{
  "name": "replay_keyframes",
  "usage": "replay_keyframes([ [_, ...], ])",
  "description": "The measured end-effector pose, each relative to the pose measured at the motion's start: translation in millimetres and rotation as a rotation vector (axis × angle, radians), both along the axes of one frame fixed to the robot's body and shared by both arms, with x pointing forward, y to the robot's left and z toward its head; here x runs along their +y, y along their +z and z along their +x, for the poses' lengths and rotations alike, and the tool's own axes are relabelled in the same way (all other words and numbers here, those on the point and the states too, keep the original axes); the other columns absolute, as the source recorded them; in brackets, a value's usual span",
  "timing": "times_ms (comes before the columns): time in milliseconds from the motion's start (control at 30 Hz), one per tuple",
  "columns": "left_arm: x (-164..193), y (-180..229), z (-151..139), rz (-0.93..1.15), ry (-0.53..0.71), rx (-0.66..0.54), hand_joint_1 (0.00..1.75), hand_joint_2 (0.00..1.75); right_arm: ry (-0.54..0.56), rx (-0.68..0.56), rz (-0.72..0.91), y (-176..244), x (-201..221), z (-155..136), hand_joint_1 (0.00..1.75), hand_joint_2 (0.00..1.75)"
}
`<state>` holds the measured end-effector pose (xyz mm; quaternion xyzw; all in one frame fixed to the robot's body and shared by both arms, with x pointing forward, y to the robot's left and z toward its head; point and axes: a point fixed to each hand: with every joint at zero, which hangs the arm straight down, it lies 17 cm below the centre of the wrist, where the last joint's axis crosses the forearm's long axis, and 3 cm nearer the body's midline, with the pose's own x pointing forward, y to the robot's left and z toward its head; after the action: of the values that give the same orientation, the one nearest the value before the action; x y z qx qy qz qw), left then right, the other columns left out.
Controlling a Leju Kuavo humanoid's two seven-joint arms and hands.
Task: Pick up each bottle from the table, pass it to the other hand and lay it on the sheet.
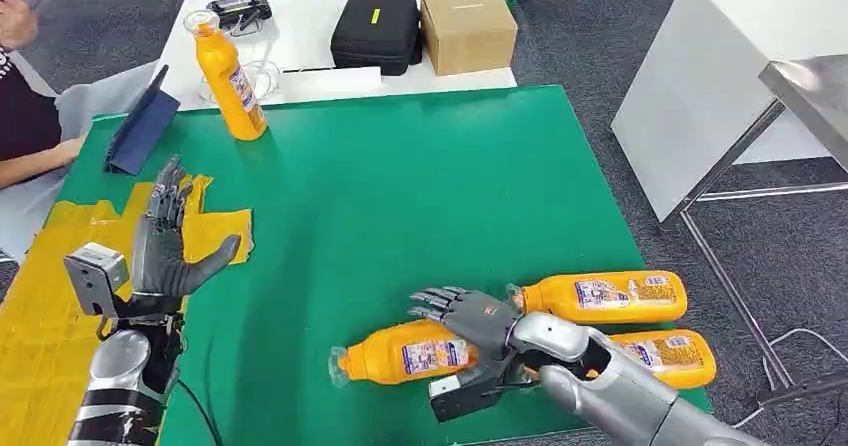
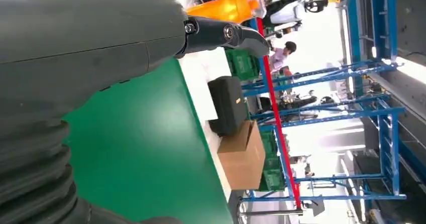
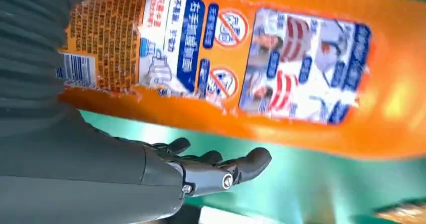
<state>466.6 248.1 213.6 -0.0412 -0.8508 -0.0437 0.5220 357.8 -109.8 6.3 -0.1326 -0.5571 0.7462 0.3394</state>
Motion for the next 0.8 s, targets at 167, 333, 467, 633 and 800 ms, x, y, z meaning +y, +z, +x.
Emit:
replay_keyframes([
  [167,0,-5,-5,-0.004,0.000,0.013,0.00,1.75,-0.032,-0.079,-0.058,-2,-6,12,0.00,1.75],
  [333,2,-9,-8,-0.009,0.004,0.021,0.00,1.75,-0.046,-0.107,-0.089,-6,-7,19,0.00,1.75],
  [467,3,-12,-9,-0.012,0.007,0.028,0.00,1.75,-0.051,-0.104,-0.099,-8,-5,23,0.00,1.75],
  [633,3,-13,-10,-0.014,0.008,0.030,0.00,1.75,-0.053,-0.100,-0.107,-9,-5,27,0.14,1.75],
  [800,2,-13,-10,-0.018,0.006,0.032,0.00,1.75,-0.079,-0.059,-0.102,-14,-4,33,1.75,1.75],
])
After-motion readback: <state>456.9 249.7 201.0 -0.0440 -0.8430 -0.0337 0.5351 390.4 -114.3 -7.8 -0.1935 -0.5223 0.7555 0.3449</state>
